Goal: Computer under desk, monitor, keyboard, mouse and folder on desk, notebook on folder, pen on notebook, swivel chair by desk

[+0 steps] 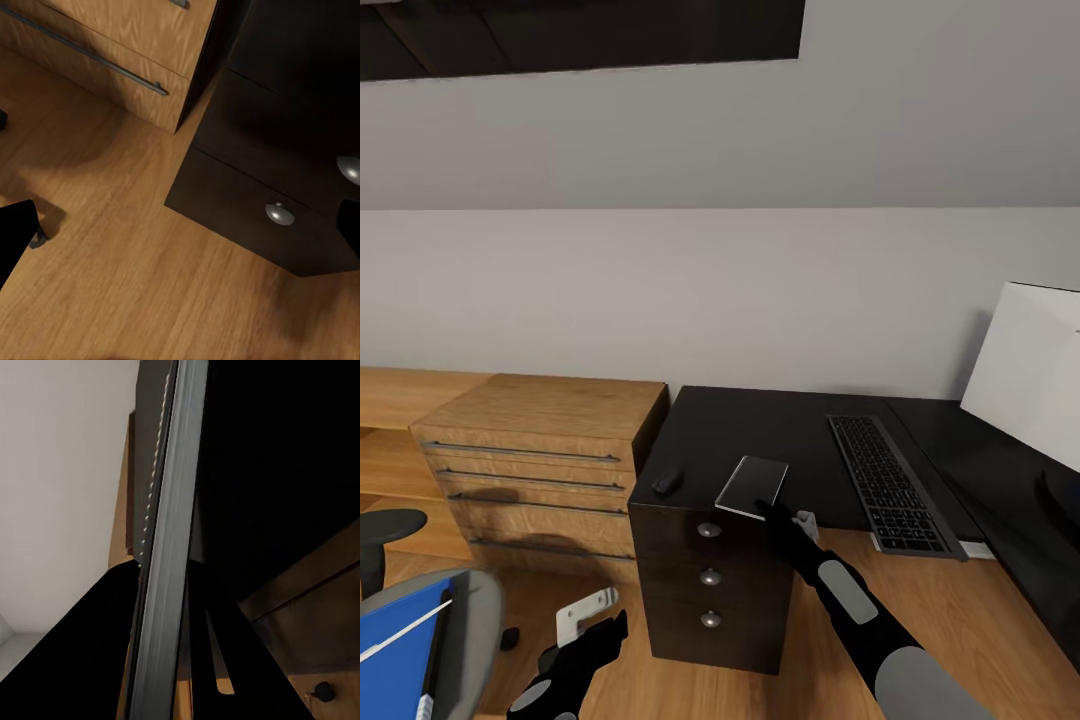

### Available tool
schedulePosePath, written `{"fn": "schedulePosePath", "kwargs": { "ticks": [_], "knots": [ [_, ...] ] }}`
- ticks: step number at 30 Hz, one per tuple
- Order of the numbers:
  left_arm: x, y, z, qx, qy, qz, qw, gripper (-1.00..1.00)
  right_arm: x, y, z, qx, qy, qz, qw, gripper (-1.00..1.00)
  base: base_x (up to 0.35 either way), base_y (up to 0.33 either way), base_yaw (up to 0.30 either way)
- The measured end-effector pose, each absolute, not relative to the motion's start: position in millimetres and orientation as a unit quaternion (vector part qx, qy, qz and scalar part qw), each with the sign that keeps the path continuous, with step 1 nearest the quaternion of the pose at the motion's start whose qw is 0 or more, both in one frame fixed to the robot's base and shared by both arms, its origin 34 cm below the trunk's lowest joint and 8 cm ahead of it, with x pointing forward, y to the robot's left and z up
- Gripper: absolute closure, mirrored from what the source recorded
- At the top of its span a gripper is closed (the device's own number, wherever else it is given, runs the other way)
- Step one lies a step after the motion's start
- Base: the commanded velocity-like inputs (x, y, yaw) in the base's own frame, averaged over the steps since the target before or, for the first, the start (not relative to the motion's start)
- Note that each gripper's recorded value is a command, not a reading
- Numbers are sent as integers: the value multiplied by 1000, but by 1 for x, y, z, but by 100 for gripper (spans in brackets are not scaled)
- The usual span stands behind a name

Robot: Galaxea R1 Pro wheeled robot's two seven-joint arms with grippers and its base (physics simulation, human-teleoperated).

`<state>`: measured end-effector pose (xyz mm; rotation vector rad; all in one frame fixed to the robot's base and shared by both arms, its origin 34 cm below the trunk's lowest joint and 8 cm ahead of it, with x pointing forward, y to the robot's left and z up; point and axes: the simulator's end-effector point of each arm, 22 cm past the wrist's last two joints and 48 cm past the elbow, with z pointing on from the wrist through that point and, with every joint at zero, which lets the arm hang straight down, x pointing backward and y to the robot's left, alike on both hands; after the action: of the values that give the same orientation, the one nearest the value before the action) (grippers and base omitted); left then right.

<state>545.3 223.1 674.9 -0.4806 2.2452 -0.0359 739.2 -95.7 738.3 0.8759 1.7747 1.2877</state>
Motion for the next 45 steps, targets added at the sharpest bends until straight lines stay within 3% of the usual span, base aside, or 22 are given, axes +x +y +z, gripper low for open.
{"fn": "schedulePosePath", "kwargs": {
  "ticks": [45],
  "knots": [
    [543,223,658,-193,892,-15,408,-100,741,-96,733,341,688,512,386,100,0,0,0]
  ]
}}
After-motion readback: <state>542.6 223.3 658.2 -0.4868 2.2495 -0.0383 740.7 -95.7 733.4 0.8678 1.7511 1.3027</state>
